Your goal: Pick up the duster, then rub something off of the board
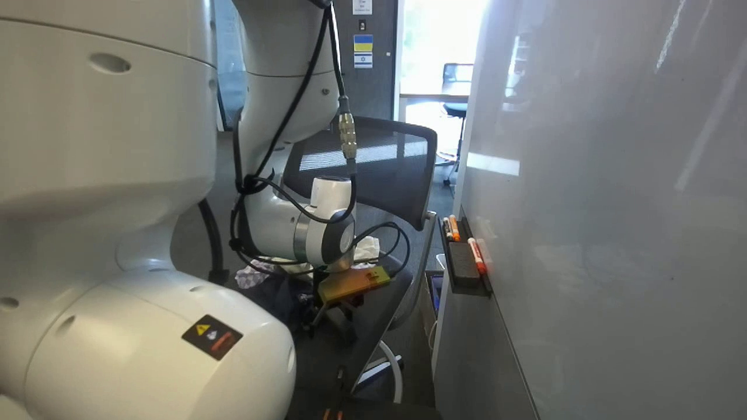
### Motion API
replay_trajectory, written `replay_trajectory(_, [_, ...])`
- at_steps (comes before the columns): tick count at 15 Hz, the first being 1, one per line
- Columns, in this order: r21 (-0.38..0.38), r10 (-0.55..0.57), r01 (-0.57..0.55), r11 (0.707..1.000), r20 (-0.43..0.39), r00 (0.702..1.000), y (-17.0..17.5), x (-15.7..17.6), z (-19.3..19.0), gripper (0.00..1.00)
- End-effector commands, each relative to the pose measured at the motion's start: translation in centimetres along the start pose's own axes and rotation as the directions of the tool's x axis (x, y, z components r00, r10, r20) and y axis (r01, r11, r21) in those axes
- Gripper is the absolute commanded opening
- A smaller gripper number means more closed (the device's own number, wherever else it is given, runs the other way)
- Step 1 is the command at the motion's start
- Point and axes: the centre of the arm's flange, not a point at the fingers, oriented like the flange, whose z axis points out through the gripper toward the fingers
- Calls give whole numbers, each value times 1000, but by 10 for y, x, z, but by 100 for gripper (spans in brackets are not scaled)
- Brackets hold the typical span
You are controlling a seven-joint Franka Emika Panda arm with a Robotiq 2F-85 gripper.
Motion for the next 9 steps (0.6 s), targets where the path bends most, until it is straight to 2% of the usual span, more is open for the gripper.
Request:
replay_trajectory(1, [0,6,-6,1000,-57,998,-11,4,-24,100])
replay_trajectory(4, [32,43,-41,999,-59,997,-26,10,-34,100])
replay_trajectory(9, [128,103,-99,987,-32,994,-34,16,-36,100])
